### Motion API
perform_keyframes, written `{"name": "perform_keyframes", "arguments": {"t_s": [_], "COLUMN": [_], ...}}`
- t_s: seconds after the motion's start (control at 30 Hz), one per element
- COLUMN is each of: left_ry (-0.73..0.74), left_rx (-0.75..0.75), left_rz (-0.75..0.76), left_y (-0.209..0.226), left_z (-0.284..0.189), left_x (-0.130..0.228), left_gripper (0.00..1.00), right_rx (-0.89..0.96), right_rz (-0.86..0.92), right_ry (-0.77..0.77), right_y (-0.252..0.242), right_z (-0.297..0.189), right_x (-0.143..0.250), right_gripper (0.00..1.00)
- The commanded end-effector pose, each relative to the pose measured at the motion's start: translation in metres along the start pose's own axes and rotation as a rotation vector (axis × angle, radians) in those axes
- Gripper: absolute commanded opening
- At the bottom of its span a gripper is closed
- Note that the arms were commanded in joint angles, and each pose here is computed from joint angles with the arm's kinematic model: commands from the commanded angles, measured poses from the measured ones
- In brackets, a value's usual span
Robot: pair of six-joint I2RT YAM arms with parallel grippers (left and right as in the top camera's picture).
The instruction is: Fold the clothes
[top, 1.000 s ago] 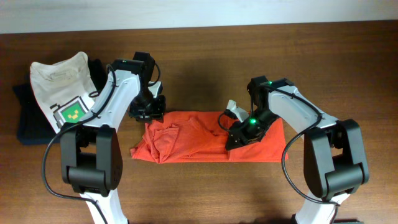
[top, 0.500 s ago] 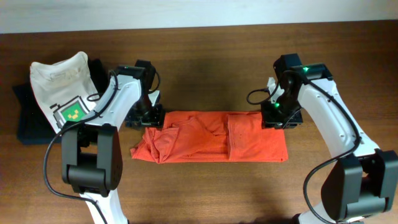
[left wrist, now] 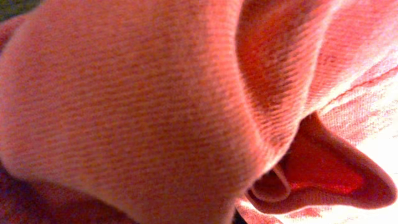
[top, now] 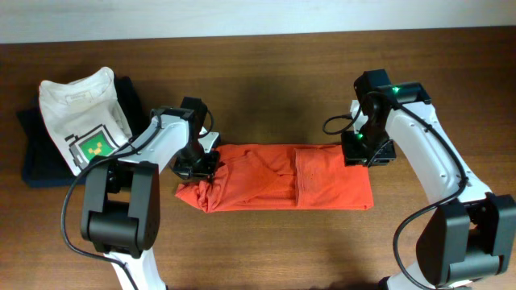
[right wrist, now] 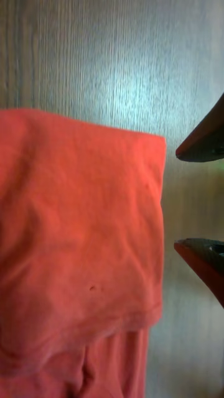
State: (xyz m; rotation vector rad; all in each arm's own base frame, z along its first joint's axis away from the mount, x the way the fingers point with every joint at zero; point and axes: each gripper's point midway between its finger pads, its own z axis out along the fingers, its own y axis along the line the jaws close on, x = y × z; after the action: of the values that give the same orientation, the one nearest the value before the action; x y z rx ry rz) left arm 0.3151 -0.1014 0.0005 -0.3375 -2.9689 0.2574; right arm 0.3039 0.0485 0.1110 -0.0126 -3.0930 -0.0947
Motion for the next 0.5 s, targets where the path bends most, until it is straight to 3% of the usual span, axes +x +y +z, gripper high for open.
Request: {"name": "perform_keyframes", "arguments": {"t_s": [0.0,0.2,0.33,0.47], "left_ry": [0.008,-0.109,-0.069,-0.084], "left_rx": [-0.154,-0.269,-0.086,-0.066], "left_rz": [-0.134,-0.248,-0.121,0.051], "left_y": [0.038,0.070,-0.011,-0.106], "left_z": [-0.026,-0.127,-0.122,-0.104], "left_x": [-0.009,-0.033,-0.031,-0.029], "left_gripper": [0.00,0.00,0.00,0.01], "right_rx": [0.102,0.096,0.096,0.096], "right_rz": [0.018,0.085,0.094,0.094], "right_ry": [-0.048,-0.072,-0.073,-0.072], "right_y": [-0.022,-0.052,-0.060,-0.060], "right_z": [-0.006,-0.008,-0.008,-0.008], "right_x": [-0.009,-0.016,-0.017,-0.017], "right_gripper": [0.49,0.53,0.53,0.53]}}
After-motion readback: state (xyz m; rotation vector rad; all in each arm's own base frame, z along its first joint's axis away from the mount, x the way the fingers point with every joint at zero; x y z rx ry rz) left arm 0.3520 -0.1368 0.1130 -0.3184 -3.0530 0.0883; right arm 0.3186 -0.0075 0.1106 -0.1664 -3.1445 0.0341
